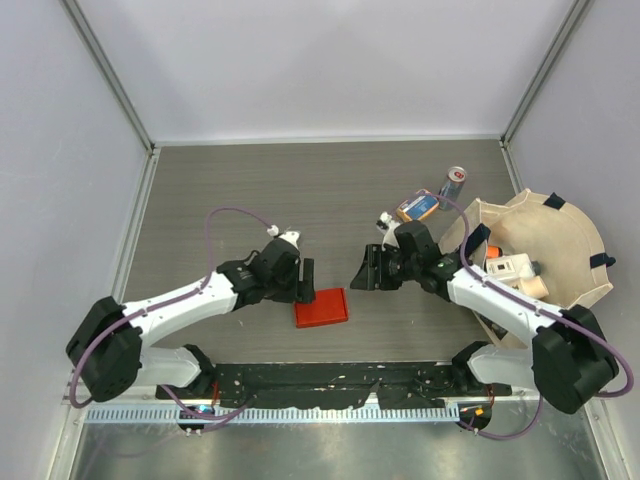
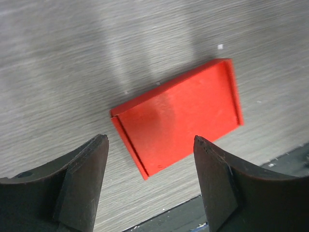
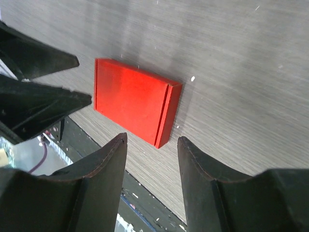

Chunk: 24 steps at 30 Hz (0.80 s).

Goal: Fold the paper box

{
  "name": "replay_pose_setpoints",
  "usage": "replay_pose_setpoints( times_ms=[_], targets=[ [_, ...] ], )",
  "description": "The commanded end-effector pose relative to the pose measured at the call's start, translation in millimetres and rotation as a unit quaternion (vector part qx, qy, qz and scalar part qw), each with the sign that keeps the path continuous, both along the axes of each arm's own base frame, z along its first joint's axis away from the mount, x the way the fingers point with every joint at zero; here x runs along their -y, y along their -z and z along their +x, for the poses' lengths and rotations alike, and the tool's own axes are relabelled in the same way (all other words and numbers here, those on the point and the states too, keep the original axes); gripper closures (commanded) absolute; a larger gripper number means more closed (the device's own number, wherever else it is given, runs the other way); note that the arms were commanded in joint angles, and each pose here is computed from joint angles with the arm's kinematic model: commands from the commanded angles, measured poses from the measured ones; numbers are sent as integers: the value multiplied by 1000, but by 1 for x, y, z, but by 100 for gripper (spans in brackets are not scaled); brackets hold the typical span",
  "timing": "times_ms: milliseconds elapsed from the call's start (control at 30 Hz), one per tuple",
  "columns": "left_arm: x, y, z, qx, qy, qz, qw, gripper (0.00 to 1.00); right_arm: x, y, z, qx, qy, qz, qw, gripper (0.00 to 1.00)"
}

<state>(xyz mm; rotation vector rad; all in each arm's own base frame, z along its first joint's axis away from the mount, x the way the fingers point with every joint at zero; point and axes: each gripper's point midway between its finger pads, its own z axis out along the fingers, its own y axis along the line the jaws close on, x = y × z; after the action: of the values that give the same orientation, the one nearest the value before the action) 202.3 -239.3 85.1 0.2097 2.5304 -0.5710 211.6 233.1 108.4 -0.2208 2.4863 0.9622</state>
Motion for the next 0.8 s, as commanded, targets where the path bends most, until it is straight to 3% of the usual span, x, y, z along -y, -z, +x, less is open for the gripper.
replay_pose_setpoints(
  times_ms=[0,200,333,433,600,767],
  targets=[
    [-13,17,5,-10,-66,41,997,25,-25,15,-14,-25,-16,44,999,48],
    [-12,44,-16,-38,-80,2,996,27,-53,51,-27,-40,-24,12,999,48],
    [-2,47,-26,-56,-100,-57,992,46,-69,57,-17,-34,-23,15,999,54],
    [-5,39,-28,-36,-113,-82,990,50,-90,48,-1,-26,-27,36,999,61],
    [-20,24,-29,-2,-134,-101,986,46,-134,23,37,-2,-41,70,997,62],
    [-48,16,-40,-8,-160,-54,986,33,-115,44,78,14,-10,-90,996,52]
  ],
)
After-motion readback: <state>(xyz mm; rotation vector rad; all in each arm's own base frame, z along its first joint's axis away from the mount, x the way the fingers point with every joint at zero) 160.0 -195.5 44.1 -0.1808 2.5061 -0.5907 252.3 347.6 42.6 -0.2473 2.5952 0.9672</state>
